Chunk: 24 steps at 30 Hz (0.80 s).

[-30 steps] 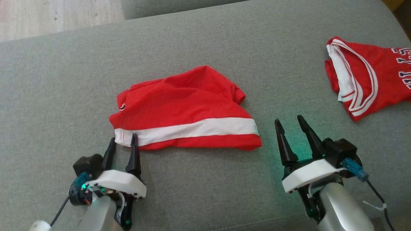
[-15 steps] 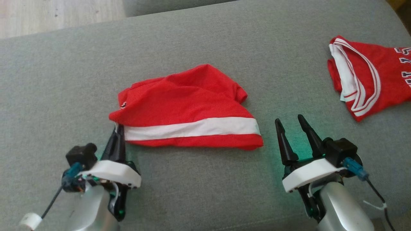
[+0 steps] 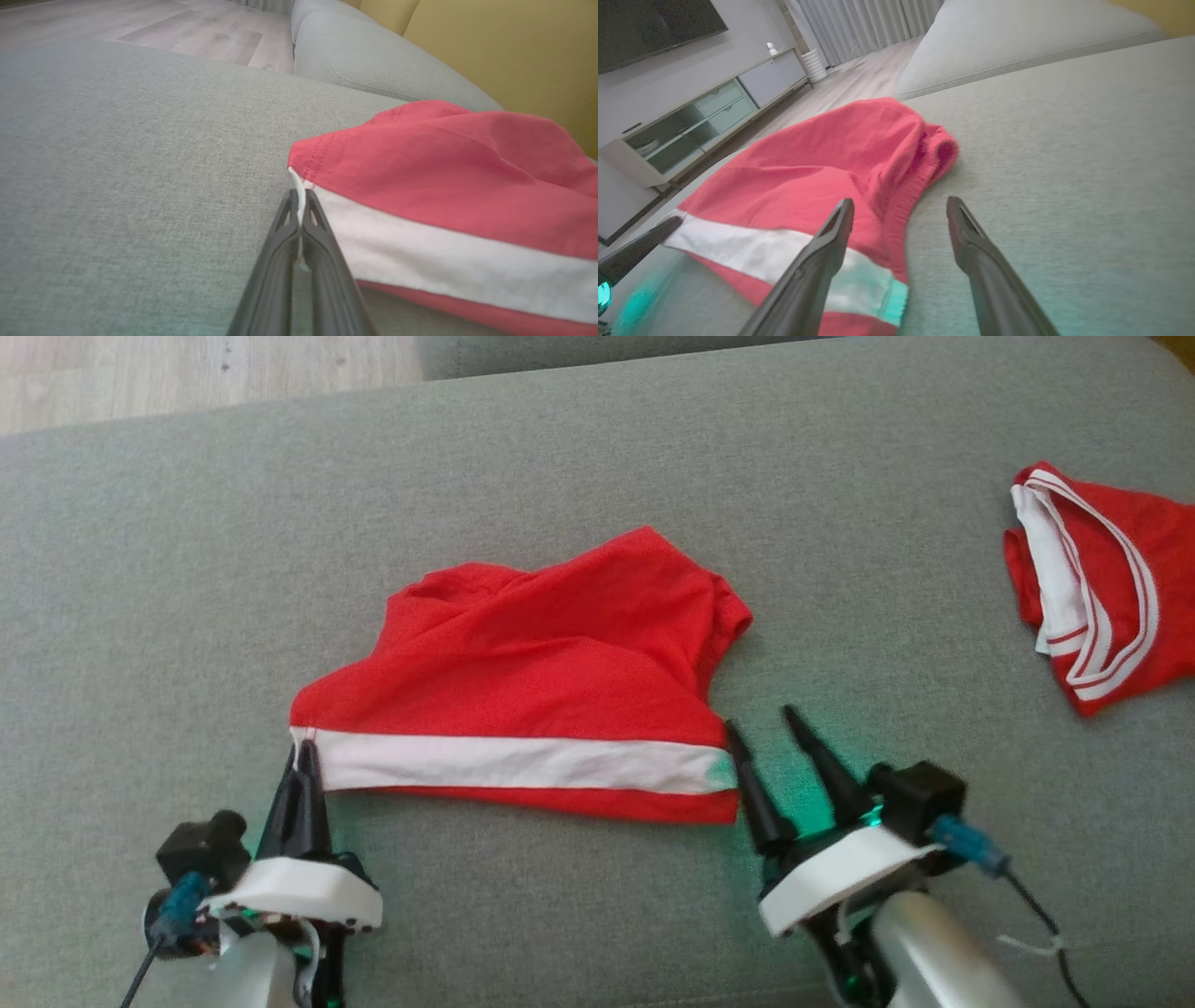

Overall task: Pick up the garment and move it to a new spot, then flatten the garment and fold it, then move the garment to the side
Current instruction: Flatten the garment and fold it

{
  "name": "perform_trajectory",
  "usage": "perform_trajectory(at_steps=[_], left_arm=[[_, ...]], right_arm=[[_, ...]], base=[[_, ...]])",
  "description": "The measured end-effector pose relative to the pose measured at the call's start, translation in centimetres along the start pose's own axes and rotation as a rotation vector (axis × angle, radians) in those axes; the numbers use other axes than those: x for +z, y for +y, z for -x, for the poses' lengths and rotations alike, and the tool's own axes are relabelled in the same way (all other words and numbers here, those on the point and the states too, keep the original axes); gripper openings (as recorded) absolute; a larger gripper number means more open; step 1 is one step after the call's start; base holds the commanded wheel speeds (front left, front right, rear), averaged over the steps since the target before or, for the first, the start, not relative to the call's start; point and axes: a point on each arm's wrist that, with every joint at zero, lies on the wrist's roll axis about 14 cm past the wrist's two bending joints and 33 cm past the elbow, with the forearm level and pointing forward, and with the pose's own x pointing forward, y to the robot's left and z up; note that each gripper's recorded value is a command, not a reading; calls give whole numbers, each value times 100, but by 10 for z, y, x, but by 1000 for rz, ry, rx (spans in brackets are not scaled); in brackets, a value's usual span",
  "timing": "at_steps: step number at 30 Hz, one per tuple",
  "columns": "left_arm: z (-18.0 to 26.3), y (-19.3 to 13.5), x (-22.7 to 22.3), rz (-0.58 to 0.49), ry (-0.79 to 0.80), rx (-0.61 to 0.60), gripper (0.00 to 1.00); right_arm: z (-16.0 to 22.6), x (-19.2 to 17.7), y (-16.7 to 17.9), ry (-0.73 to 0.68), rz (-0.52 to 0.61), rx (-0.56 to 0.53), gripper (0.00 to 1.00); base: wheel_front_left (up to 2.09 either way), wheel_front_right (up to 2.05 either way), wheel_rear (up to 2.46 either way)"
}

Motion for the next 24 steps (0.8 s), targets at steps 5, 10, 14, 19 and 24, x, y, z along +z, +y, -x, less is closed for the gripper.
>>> perform_trajectory(at_steps=[5, 10, 14, 19, 24], left_arm=[[0, 10, 4, -13, -11, 31, 0], [0, 13, 4, -24, -13, 41, 0], [-1, 16, 1, -26, -2, 52, 0], [0, 22, -3, -20, 7, 70, 0], [3, 29, -4, -18, 8, 89, 0]], right_arm=[[8, -18, 19, 50, -36, 44, 100], [19, -37, 10, 101, -81, 2, 100], [22, -53, 8, 156, -91, -5, 100], [10, -54, 12, 170, -72, 25, 100], [1, -56, 24, 187, -62, 74, 100]], base=[[0, 0, 0], [0, 0, 0], [0, 0, 0], [0, 0, 0], [0, 0, 0]])
